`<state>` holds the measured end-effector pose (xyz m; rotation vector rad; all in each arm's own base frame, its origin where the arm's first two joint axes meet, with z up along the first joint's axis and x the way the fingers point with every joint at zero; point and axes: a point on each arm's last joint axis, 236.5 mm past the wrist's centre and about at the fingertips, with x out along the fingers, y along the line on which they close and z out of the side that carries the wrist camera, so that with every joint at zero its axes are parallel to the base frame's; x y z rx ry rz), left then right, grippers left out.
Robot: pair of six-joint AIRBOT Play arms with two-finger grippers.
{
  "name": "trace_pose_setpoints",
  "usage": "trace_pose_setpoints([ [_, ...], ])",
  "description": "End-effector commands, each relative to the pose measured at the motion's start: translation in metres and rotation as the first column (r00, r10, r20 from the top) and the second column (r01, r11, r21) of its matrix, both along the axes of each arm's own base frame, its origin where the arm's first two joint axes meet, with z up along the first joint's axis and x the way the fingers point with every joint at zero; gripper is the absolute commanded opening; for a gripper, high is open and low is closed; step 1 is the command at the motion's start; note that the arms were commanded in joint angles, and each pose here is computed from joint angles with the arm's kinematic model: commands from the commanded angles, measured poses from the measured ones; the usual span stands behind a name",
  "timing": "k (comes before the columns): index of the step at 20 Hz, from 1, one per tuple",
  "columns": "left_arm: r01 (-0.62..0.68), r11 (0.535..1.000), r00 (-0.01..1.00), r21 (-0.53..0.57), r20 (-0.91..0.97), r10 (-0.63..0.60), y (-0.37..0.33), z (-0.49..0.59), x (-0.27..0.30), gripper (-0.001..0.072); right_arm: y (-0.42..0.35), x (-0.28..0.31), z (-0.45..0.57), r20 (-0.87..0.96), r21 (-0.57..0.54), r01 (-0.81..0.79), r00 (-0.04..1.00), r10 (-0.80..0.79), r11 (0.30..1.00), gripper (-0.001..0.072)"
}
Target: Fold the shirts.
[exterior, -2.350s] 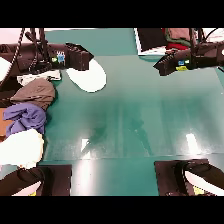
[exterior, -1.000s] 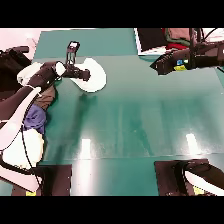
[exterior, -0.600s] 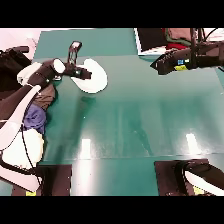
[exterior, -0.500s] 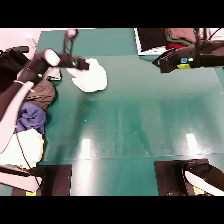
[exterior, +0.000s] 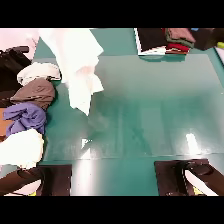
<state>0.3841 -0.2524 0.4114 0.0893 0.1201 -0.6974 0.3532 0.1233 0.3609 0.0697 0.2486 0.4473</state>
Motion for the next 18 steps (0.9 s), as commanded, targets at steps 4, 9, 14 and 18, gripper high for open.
trace_pose_setpoints([
  [4, 0.293, 0.953, 0.95, 0.075, -0.14, -0.281, -0.118, -0.062, -0.064, 0.0419, -0.024, -0.001, 0.013, 0.032, 0.028, 0.07, 0.997, -0.071, 0.997, 0.0013],
  [9, 0.021, 0.997, 0.977, 0.08, -0.215, -0.004, -0.045, -0.085, 0.018, 0.0601, -0.023, -0.001, 0.011, 0.025, 0.025, 0.068, 0.997, -0.068, 0.997, 0.0013],
  [14, -0.329, 0.934, 0.754, 0.139, -0.557, 0.348, 0.114, -0.212, 0.095, 0.0601, -0.022, 0.001, 0.006, 0.008, 0.02, 0.064, 0.998, -0.064, 0.998, 0.0014],
  [18, -0.338, 0.921, 0.482, 0.192, -0.805, 0.345, 0.14, -0.362, 0.082, 0.0602, -0.02, 0.005, -0.009, -0.044, 0.005, 0.052, 0.998, -0.052, 0.999, 0.0014],
])
